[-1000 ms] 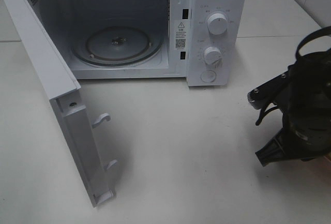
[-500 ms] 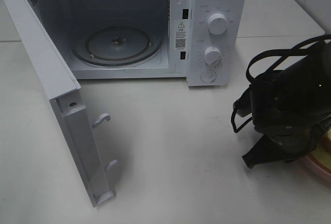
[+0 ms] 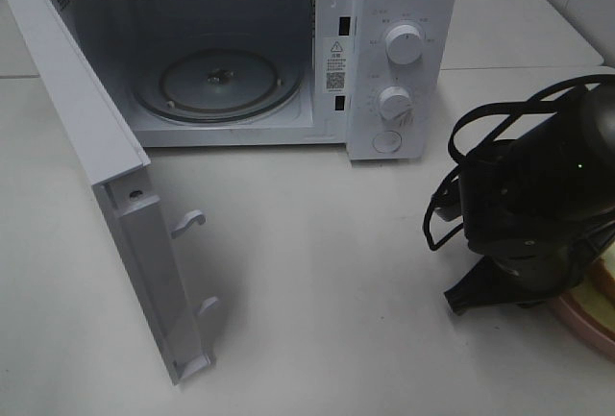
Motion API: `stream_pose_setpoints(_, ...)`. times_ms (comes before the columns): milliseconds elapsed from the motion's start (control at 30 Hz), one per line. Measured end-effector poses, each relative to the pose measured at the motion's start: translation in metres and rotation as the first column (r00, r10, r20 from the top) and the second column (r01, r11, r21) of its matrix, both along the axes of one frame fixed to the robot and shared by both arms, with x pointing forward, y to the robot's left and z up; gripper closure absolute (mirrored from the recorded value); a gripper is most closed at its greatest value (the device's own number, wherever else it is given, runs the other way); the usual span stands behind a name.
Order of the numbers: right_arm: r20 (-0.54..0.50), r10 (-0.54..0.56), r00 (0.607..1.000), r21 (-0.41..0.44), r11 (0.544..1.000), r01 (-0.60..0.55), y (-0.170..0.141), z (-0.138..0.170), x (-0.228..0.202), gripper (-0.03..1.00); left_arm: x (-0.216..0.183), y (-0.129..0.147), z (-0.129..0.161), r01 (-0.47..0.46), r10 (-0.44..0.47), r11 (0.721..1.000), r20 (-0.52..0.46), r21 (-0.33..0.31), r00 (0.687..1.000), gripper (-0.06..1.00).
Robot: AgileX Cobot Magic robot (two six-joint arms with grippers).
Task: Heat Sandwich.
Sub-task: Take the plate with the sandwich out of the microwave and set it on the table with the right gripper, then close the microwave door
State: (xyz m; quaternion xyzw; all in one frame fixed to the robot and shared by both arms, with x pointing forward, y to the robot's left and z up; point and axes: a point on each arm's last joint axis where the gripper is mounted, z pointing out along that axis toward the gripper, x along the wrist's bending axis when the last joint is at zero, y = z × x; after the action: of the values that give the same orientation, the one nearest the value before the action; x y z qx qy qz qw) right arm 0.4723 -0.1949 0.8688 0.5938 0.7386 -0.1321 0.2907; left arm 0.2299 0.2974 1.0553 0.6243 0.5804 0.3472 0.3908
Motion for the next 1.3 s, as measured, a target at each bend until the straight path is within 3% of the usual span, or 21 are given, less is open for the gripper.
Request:
stream_pose_setpoints(100,-0.01,-0.007,1.0,0.016,1.0,0.007,0.001,0.002,-0.002,0.65,0.0,0.0,0.0,0.0,0.0,1.0,0.0,0.0,1.0,-0.02)
stream_pose_setpoints(133,-0.01,-0.007,1.0,0.016,1.0,0.007,0.001,0.002,-0.002,0.65,0.0,0.0,0.0,0.0,0.0,1.0,0.0,0.0,1.0,-0.02)
stream_pose_setpoints(300,-0.034,0.026,0.999,0.103,0.994,-0.022,0.006,0.016,-0.005,0.47,0.0,0.0,0.0,0.0,0.0,1.0,0.0,0.0,1.0,-0.02)
stream_pose_setpoints(533,-0.03,0.135,0.99,0.202,0.971,-0.127,0.008,0.056,-0.014,0.26,0.0,0.0,0.0,0.0,0.0,1.0,0.0,0.0,1.0,-0.02)
stream_pose_setpoints(700,0.008,0.175,0.985,0.196,0.965,-0.173,0.0,0.086,-0.022,0.16,0.0,0.0,0.0,0.0,0.0,1.0,0.0,0.0,1.0,-0.02)
stream_pose_setpoints(900,0.052,0.229,0.972,0.205,0.95,-0.235,-0.008,0.114,-0.032,0.14,0.0,0.0,0.0,0.0,0.0,1.0,0.0,0.0,1.0,-0.02)
stream_pose_setpoints(1133,0.095,0.342,0.935,0.321,0.878,-0.354,-0.015,0.15,-0.059,0.14,0.0,0.0,0.0,0.0,0.0,1.0,0.0,0.0,1.0,-0.02)
stream_pose_setpoints(1300,0.102,0.374,0.922,0.354,0.852,-0.385,-0.023,0.165,-0.077,0.14,0.0,0.0,0.0,0.0,0.0,1.0,0.0,0.0,1.0,-0.02)
